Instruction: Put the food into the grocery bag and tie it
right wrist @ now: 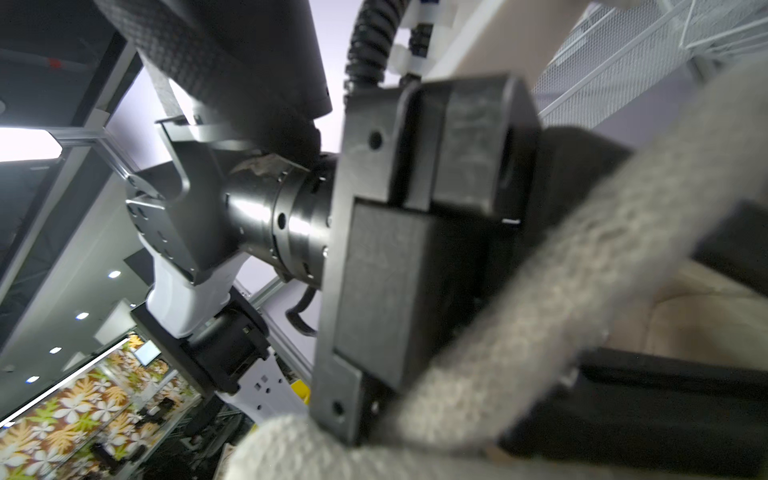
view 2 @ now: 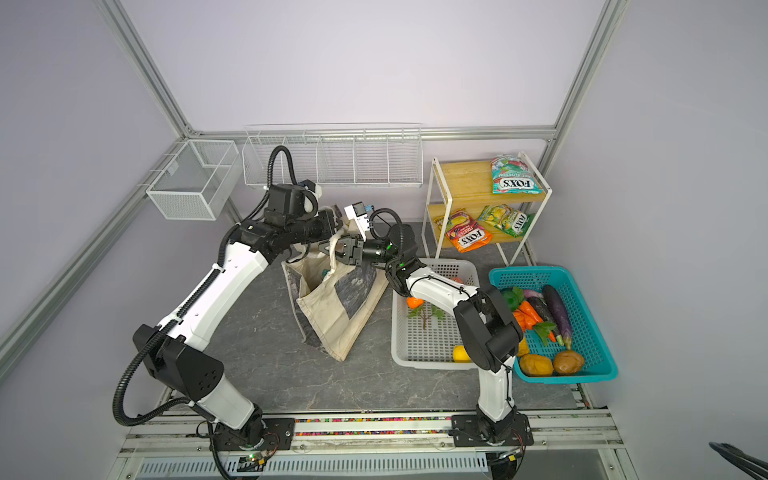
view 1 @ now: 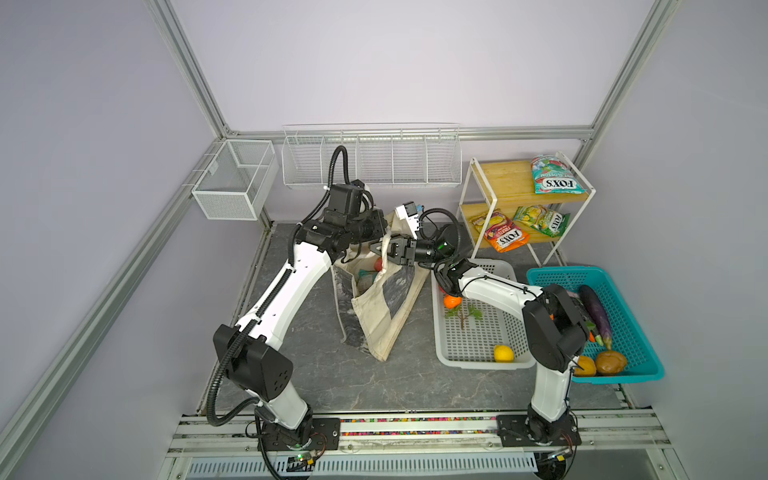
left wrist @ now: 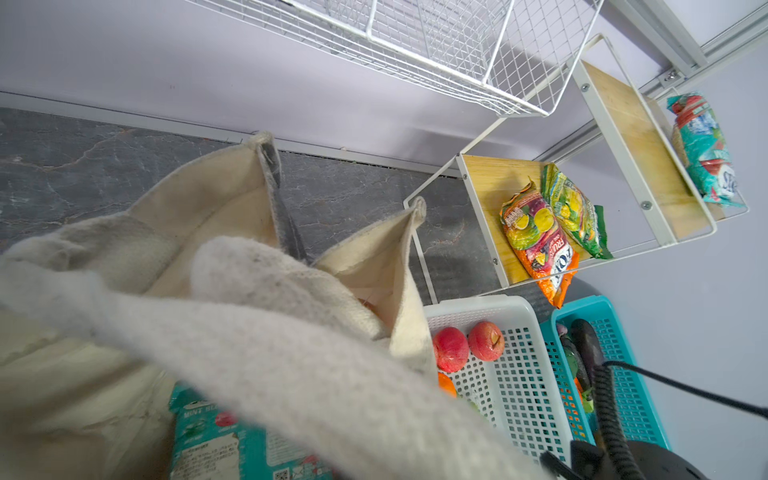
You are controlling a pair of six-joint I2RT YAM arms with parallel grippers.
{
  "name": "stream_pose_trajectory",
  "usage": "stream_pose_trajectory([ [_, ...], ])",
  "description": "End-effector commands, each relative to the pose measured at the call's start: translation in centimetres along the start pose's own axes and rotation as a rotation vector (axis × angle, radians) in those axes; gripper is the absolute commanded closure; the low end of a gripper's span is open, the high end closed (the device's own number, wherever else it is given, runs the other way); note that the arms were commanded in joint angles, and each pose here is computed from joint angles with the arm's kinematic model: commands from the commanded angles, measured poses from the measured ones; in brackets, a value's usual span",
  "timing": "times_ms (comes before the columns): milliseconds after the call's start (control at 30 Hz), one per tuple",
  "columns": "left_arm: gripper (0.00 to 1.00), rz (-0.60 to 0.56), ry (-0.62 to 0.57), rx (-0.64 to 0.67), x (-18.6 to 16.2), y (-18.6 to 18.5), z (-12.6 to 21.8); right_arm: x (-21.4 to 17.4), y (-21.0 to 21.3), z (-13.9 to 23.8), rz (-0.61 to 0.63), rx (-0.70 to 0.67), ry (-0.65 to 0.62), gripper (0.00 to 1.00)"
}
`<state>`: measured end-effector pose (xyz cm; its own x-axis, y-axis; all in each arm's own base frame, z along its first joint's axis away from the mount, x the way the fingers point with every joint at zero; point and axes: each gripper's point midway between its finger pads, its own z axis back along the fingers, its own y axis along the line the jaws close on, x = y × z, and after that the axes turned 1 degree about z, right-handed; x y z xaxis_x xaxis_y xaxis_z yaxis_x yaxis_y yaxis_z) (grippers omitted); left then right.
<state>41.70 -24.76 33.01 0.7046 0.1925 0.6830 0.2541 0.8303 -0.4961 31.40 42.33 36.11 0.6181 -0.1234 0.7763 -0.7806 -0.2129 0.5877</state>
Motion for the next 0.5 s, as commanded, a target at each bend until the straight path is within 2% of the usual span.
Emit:
stream_pose_trajectory([
  [0, 1.0, -0.024, 0.094, 0.094, -2.8, 2.3, -1.0, 4.0, 7.3, 0.2, 0.229, 0.112, -0.082, 0.84],
  [100, 1.0, -0.035, 0.083, 0.093, -2.4, 1.9, -0.2, 3.9, 6.6, 0.9, 0.225, 0.068, -0.063, 0.92],
  [333, 1.0, -0.057, 0.028, 0.077, -0.2, 0.6, 3.2, 1.3, 4.2, 2.9, 0.208, -0.086, 0.066, 0.93],
  [467, 1.0, -0.05, 0.039, 0.07, -0.2, 0.4, 4.4, 0.4, 2.9, 4.3, 0.22, -0.173, 0.124, 0.93],
])
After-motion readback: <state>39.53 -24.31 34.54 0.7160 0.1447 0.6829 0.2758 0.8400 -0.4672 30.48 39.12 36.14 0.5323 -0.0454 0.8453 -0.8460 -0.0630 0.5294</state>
